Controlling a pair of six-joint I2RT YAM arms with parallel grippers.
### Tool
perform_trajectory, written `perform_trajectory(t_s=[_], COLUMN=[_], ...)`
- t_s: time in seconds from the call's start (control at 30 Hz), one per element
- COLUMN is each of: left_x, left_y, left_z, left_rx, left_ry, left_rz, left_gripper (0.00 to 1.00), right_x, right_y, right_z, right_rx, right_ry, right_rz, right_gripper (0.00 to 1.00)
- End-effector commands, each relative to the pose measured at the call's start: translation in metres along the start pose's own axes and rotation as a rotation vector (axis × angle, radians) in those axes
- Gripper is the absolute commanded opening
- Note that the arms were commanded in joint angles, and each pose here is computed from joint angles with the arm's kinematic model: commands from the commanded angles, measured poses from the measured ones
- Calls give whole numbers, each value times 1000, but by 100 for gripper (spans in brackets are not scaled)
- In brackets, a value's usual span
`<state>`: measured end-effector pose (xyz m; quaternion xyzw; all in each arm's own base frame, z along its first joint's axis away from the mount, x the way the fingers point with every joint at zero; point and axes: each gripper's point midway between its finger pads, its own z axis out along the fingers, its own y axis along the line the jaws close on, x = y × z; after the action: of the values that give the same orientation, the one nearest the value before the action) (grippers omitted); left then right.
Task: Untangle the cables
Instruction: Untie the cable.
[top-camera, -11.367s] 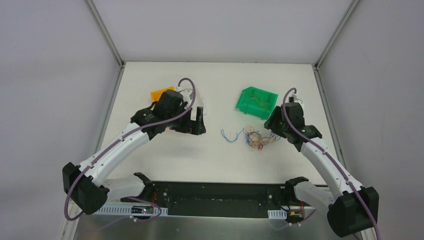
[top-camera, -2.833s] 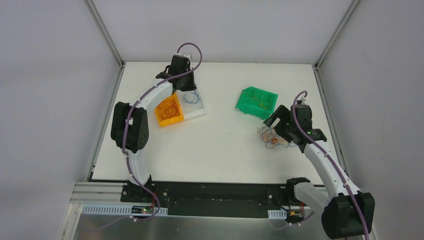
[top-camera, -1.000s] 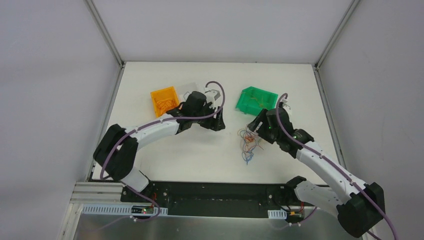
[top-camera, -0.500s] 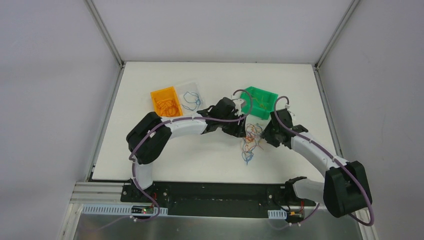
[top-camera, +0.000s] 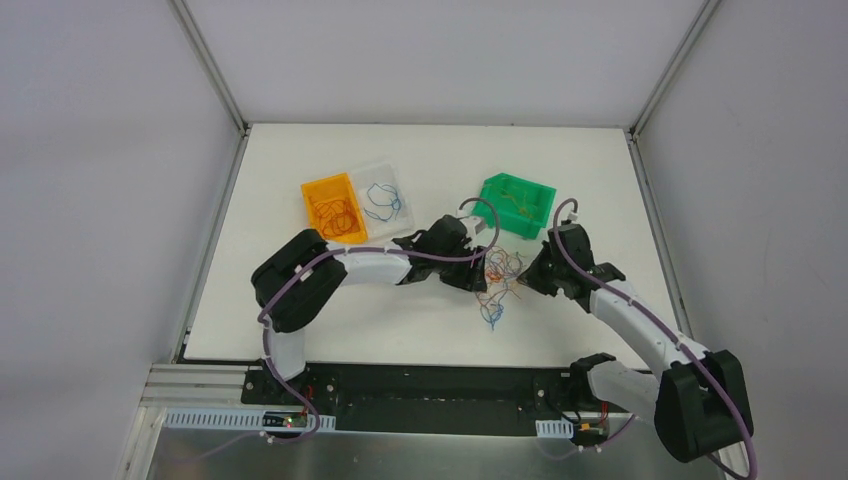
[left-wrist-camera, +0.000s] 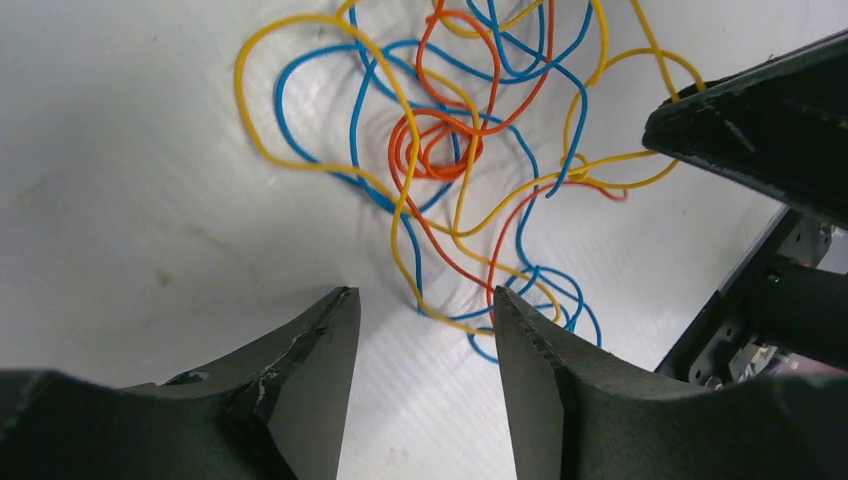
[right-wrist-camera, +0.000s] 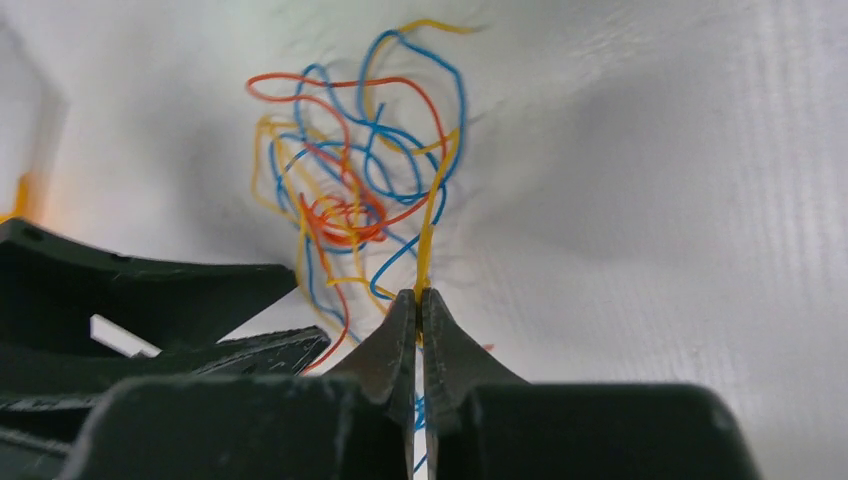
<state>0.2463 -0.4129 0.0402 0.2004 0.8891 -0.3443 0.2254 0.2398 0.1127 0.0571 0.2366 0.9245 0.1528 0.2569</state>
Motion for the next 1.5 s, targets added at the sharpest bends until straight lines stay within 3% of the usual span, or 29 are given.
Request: perform_trajectory(t_s=[0.0, 0.27, 0.43, 0.6, 0.8, 1.3, 1.47], left_x=[-16, -38, -52, -57, -54, -63, -68], left_y=[-13, 19, 27, 17, -7, -51, -62], left_z=[-37, -121, -172, -204, -210, -202, -195], left_rx=[13, -126, -157, -132, -20, 184, 252], left_ry=[-137, -354, -497, -583, -574, -549, -575], left_rz=[23, 80, 190, 292, 386, 465, 417], left_gripper=[54, 56, 60, 66, 76, 78, 77], right_x=[11, 40, 52, 33, 24, 28, 24], right_y=[49, 121, 165, 178, 158, 161, 165], right_z=[-26, -84, -137, -173, -150, -162, -167], right_rx=[-292, -545, -761, -828, -681, -715, -729], right_ry=[63, 117, 129, 32, -10, 16, -5], right_rz=[-80, -341, -454, -473, -485, -497, -514], right_gripper=[0, 0, 0, 0, 0, 0, 0])
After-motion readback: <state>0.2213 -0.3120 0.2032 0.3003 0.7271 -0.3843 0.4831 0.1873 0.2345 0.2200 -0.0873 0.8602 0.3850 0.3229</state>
